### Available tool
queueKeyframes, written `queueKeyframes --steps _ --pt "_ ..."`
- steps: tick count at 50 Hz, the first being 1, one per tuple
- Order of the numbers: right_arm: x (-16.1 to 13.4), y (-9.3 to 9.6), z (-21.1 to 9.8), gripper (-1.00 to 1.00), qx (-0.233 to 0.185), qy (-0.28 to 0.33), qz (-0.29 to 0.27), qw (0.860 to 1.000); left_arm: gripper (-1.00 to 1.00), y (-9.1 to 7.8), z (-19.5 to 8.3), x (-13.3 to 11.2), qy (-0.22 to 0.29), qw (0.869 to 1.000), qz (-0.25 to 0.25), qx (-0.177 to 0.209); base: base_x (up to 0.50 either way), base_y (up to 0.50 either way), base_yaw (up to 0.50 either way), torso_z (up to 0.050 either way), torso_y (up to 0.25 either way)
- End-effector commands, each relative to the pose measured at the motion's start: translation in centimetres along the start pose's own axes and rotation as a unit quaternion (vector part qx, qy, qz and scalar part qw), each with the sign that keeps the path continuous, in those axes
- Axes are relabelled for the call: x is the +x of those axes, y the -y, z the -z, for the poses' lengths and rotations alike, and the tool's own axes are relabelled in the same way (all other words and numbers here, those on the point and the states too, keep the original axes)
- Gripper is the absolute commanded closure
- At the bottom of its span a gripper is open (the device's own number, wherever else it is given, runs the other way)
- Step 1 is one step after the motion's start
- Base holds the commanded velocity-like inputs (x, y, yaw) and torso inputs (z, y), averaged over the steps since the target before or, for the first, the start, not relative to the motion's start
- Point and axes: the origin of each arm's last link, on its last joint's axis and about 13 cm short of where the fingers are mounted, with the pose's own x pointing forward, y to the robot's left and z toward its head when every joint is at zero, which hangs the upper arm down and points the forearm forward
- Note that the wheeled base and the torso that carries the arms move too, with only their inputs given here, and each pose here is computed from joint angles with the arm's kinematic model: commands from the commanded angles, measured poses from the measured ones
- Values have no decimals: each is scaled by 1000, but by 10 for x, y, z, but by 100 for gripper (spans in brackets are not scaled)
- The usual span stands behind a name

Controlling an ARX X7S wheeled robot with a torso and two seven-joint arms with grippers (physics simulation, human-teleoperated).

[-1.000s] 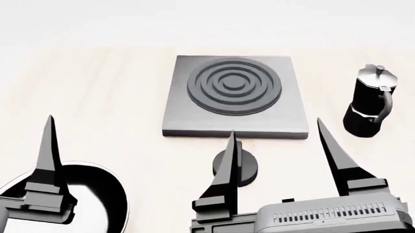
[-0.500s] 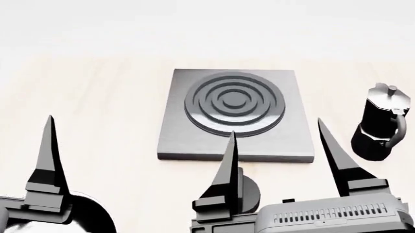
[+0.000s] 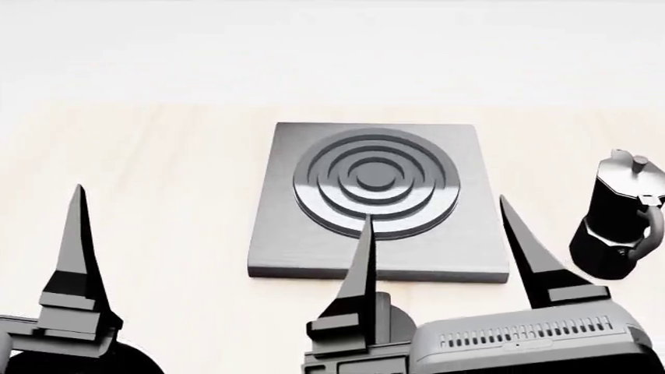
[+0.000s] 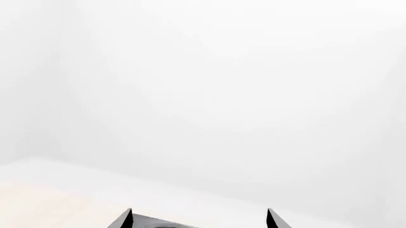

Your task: Turn on the stove.

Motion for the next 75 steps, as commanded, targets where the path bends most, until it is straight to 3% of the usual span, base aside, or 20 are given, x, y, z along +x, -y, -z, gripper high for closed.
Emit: queueKeyframes --steps 1,26,40,45,75 --pt "5 -3 8 -100 13 -38 -1 999 -100 0 0 0 0 1000 1 0 0 0 0 0 0" --pt "13 -11 28 -100 28 -141 -23 989 -100 0 1 0 -2 1000 1 -1 0 0 0 0 0" --pt "15 -13 36 -100 29 -168 -30 985 -100 -1 0 0 -1 1000 -1 0 0 0 0 0 0" --pt "16 -14 41 -100 47 -194 -43 979 -100 0 0 0 -1 1000 -1 1 0 0 0 0 0" --pt "21 -21 66 -100 30 -231 -40 972 -100 0 1 0 -2 1000 -1 2 0 0 0 0 0"
